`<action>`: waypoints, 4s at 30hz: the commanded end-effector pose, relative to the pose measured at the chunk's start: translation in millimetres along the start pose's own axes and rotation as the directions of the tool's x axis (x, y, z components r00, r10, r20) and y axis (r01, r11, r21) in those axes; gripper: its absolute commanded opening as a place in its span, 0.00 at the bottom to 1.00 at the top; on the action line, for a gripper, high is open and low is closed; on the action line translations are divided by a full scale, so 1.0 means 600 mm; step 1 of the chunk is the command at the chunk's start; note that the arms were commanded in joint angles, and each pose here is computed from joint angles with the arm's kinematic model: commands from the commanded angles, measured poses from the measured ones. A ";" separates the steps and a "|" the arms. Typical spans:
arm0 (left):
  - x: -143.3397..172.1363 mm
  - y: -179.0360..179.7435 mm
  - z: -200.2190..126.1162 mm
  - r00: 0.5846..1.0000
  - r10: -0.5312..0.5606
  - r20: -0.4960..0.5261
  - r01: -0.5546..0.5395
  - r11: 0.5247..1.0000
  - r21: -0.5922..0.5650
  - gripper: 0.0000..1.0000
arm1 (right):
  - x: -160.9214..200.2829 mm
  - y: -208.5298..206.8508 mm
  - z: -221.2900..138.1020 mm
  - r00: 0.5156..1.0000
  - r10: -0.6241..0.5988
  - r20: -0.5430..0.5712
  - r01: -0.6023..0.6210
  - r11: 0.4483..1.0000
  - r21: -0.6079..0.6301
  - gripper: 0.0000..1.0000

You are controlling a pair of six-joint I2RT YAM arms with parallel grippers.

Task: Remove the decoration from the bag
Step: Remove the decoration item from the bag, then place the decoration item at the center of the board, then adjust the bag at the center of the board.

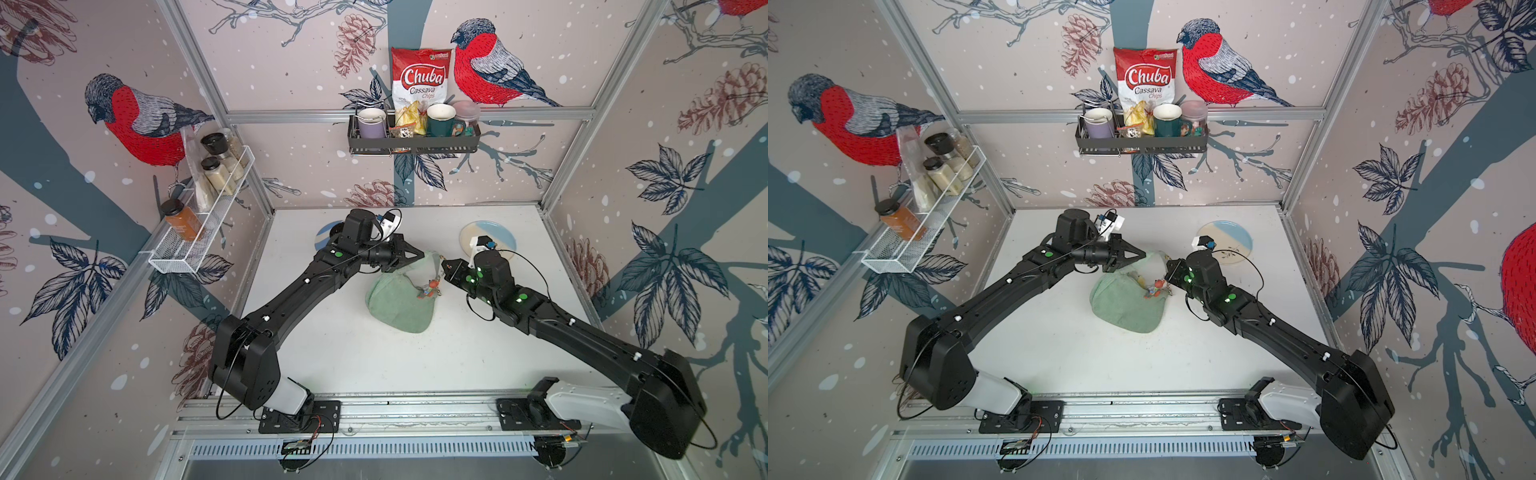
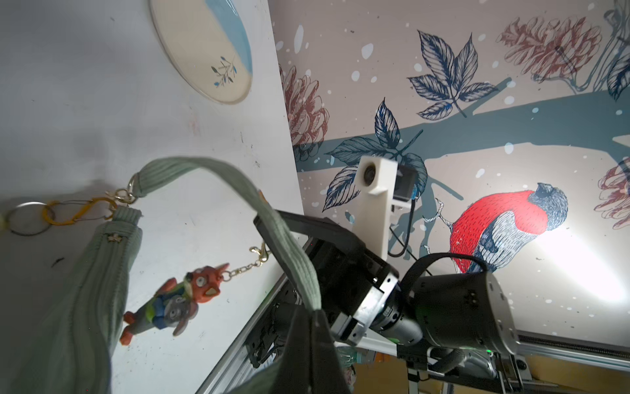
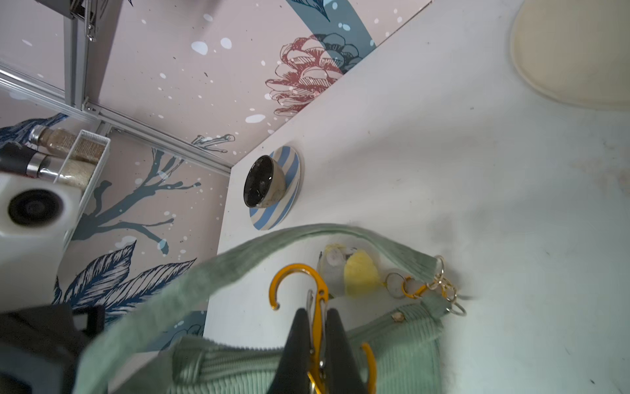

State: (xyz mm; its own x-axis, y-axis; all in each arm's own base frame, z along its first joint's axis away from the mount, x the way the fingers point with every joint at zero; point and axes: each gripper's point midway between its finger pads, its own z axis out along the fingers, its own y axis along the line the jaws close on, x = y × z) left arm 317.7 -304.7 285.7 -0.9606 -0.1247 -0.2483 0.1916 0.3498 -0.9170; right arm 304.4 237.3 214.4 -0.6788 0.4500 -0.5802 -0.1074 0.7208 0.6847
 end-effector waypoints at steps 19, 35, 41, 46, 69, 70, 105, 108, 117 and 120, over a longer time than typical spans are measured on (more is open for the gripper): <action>-0.021 0.050 -0.039 0.989 -0.040 0.144 0.041 0.999 -0.002 0.00 | 0.028 -0.226 -0.048 0.990 0.128 -0.067 -0.094 0.923 0.374 0.00; -0.015 0.064 -0.032 0.991 -0.040 0.127 0.042 0.999 -0.012 0.00 | 0.013 -0.340 -0.017 0.990 0.136 0.038 -0.134 0.810 0.570 0.00; -0.014 0.070 -0.030 0.992 -0.045 0.121 0.047 0.999 -0.012 0.00 | 0.015 -0.378 -0.003 0.996 0.093 0.008 -0.075 0.741 0.667 0.00; -0.012 0.073 -0.030 0.992 -0.047 0.119 0.049 0.999 -0.015 0.00 | 0.030 -0.397 0.002 0.997 0.071 -0.031 -0.028 0.698 0.716 0.00; -0.010 0.073 -0.031 0.992 -0.042 0.120 0.045 0.999 -0.020 0.00 | 0.070 -0.415 0.004 0.983 0.150 -0.109 -0.016 0.654 0.756 0.27; -0.010 0.073 -0.031 0.992 -0.041 0.120 0.044 0.999 -0.019 0.00 | 0.070 -0.415 0.004 0.982 0.151 -0.110 -0.015 0.652 0.758 0.28; -0.011 0.113 -0.038 0.990 -0.032 0.135 0.050 0.990 -0.131 0.03 | 0.040 -0.332 -0.019 0.904 0.314 -0.289 -0.072 0.780 0.622 0.90; -0.017 0.160 -0.042 0.990 -0.029 0.136 0.062 0.967 -0.246 0.19 | 0.064 -0.328 -0.010 0.885 0.301 -0.356 -0.044 0.814 0.579 0.90; -0.068 0.174 -0.065 0.969 -0.003 0.246 0.078 0.952 -0.296 0.66 | 0.084 -0.277 0.013 0.904 0.109 -0.413 0.027 0.950 0.310 0.91; -0.076 0.152 -0.093 0.969 0.092 0.230 0.007 0.919 -0.395 0.76 | 0.078 -0.266 0.014 0.911 0.072 -0.406 0.041 0.964 0.262 0.91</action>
State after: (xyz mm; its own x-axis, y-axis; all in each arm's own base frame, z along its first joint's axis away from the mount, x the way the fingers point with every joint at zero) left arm 370.2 -229.0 229.3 -0.8822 -0.3500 -0.3150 0.0537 0.5898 -0.8058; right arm 284.4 135.2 60.4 -0.9262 0.3039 -0.2230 0.1736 0.8691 0.4632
